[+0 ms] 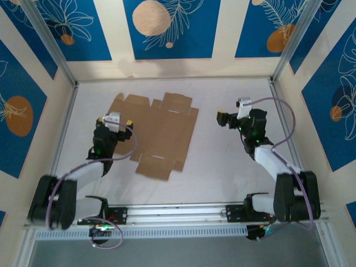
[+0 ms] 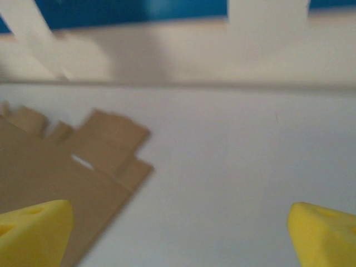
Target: Fold the paper box
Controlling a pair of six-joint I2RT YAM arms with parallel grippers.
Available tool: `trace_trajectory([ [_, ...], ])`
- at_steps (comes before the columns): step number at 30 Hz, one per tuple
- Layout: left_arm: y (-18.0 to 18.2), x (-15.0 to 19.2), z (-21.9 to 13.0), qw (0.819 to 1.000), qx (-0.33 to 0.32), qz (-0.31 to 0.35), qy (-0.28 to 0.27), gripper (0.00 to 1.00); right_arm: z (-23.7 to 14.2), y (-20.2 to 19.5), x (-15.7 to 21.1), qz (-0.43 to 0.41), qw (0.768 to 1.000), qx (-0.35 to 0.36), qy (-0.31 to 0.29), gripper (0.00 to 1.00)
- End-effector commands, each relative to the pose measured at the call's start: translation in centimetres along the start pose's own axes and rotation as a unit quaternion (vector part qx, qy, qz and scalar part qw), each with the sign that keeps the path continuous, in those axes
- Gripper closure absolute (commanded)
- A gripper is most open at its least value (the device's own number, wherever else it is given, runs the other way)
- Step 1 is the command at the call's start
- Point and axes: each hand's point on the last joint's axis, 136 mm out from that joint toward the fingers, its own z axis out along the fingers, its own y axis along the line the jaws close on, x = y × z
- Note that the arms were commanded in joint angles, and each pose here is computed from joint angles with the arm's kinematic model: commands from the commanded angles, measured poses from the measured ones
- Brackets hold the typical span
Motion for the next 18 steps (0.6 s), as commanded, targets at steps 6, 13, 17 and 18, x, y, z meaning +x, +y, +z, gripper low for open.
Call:
trace_trajectory([
  [6, -4.2, -7.7, -5.1, 0.979, 0.081, -0.145, 0.119, 0.0, -6.9, 12.9, -8.8, 0.0, 0.99, -0.139, -0.015, 0.01],
  [13, -3.0, -6.3, -10.5, 0.951, 0.038, -0.105, 0.289, 0.0, -12.5, 14.3, -10.8, 0.141, 0.977, -0.131, 0.088, 0.01],
  [17, -5.2, -4.5, -10.9, 0.938, 0.093, -0.18, 0.281, 0.0, -11.3, 15.9, -9.7, 0.204, 0.95, -0.196, 0.132, 0.06],
  [18, -5.9, -4.4, -11.2, 0.935, 0.112, -0.195, 0.276, 0.0, -10.5, 16.5, -9.0, 0.196, 0.949, -0.193, 0.156, 0.07],
])
